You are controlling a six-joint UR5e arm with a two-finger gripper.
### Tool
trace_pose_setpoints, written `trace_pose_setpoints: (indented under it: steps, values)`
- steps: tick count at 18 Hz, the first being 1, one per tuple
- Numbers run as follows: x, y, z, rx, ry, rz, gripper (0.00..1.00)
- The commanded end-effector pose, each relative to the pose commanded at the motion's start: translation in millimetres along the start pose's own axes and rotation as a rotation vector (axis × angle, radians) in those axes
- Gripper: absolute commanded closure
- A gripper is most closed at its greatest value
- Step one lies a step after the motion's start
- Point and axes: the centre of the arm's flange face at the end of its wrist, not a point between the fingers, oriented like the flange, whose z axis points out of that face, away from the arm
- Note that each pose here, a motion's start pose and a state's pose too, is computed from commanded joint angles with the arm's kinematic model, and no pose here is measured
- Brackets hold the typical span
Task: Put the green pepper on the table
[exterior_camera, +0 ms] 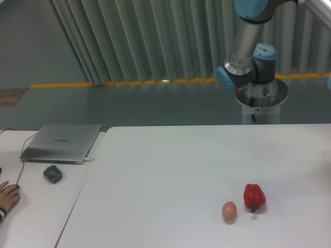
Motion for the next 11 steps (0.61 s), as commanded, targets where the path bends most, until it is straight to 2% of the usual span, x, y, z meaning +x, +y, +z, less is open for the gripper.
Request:
trace_pose_setpoints:
  steps: [4, 7, 11]
  values:
    - [1.3, 2.6, -31.6, 0.02, -0.006, 0.023, 0.61]
    - [2.3, -11.8, -63.2, 0.098, -0.086, 0.021, 0.61]
    - [-1.0, -40.8, -80.4, 0.151, -0.111, -0.034, 0.61]
